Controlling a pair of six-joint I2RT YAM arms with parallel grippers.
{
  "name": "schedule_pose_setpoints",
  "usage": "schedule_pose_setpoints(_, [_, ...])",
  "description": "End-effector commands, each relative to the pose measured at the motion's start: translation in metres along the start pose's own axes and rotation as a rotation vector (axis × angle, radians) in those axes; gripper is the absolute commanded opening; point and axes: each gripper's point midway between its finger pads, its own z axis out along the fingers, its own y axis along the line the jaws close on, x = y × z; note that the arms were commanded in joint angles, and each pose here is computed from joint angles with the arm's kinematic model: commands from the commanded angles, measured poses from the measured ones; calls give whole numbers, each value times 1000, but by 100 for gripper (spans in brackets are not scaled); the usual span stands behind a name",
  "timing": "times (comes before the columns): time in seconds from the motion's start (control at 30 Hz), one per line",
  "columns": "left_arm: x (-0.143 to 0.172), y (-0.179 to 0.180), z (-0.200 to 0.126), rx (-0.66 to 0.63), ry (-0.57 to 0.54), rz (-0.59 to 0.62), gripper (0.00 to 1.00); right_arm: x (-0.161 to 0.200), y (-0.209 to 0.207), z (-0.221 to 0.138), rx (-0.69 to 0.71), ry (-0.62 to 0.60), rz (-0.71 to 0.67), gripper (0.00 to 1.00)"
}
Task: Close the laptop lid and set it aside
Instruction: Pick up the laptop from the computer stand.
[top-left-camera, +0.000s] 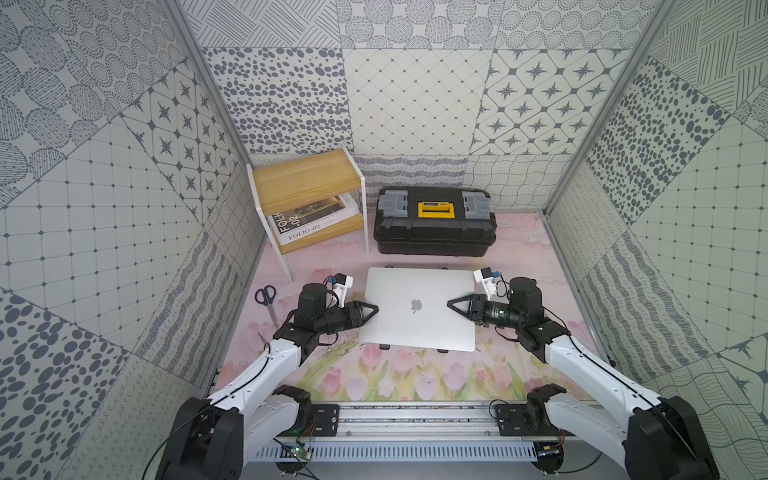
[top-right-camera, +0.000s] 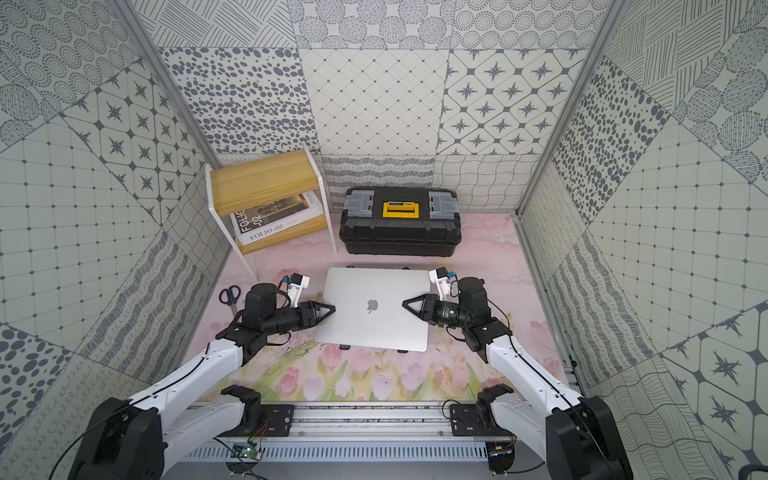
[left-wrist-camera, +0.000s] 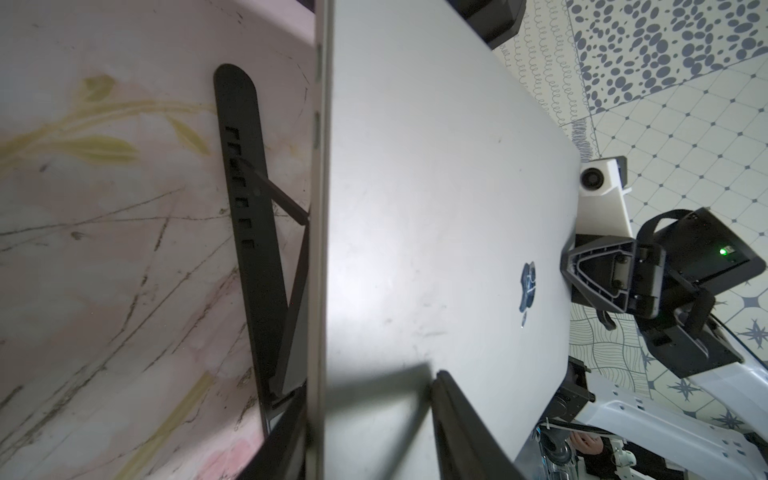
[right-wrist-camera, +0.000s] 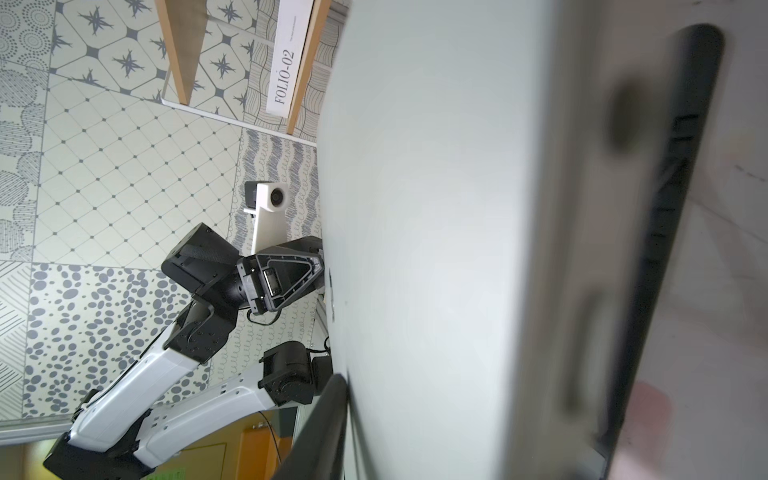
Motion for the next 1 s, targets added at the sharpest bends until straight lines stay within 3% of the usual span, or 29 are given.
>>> schedule_pose_setpoints(0.0, [-14,-22,-9,45,-38,56,48,-6,42,-1,-139,-1,-127,22])
schedule_pose_setpoints(0.23, [-35,-47,-24,69,-69,74,61,-22,58,-5,-134,-14,-123,0])
schedule_pose_setpoints(0.47, [-81,-66,-49,236,-137,6,68,-51,79,-21,-227,-56,-95,0])
schedule_pose_setpoints(0.6, [-100,-65,-58,365,-94,-66,69,-65,95,-30,-320,-47,-91,0])
schedule_pose_setpoints(0.77, [-103,-77,-63,461,-19,-62,70,-73,113,-37,-410,-29,-103,0])
schedule_pose_setpoints(0.97, [-97,-78,-64,467,13,-72,81,-77,120,-36,-444,-17,-116,0])
